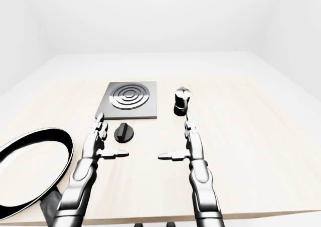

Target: Turn on the stove.

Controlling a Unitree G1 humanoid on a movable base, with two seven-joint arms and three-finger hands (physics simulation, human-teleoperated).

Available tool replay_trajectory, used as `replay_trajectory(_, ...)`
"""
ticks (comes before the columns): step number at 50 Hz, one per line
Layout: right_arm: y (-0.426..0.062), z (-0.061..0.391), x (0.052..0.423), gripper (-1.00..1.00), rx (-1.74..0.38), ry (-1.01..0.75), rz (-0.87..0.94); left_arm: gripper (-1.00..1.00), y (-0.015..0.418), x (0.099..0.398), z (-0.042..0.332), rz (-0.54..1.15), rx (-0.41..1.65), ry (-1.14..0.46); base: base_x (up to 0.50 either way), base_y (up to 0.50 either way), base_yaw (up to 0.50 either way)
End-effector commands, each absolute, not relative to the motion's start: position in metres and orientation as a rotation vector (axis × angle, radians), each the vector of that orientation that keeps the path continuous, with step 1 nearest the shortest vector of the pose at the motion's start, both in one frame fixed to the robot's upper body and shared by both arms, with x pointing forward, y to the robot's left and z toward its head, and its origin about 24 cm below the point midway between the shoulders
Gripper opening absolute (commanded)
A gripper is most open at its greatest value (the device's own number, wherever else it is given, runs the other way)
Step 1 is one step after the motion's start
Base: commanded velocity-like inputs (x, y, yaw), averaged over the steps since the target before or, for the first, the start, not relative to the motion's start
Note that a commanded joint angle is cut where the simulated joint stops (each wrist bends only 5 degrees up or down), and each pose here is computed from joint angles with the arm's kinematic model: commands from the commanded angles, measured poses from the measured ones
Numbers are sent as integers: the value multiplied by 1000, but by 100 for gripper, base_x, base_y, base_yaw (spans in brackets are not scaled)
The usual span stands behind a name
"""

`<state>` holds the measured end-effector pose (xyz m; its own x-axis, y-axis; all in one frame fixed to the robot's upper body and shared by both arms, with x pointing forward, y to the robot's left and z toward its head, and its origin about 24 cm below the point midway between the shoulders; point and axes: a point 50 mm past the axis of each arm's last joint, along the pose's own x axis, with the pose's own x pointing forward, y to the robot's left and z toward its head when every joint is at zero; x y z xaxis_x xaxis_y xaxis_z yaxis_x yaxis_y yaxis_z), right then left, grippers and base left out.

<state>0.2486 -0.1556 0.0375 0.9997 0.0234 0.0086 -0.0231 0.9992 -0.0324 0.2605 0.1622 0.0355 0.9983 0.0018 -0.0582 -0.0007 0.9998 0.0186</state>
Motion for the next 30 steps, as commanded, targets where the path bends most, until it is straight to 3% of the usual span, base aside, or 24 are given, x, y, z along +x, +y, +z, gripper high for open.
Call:
replay_trajectory(1,-155,38,248,100,-33,-8,24,100,164,269,25,1,27,125,0,0,0)
replay_trajectory(30,-155,38,248,100,-31,-7,27,100,169,284,12,33,75,154,0,0,0)
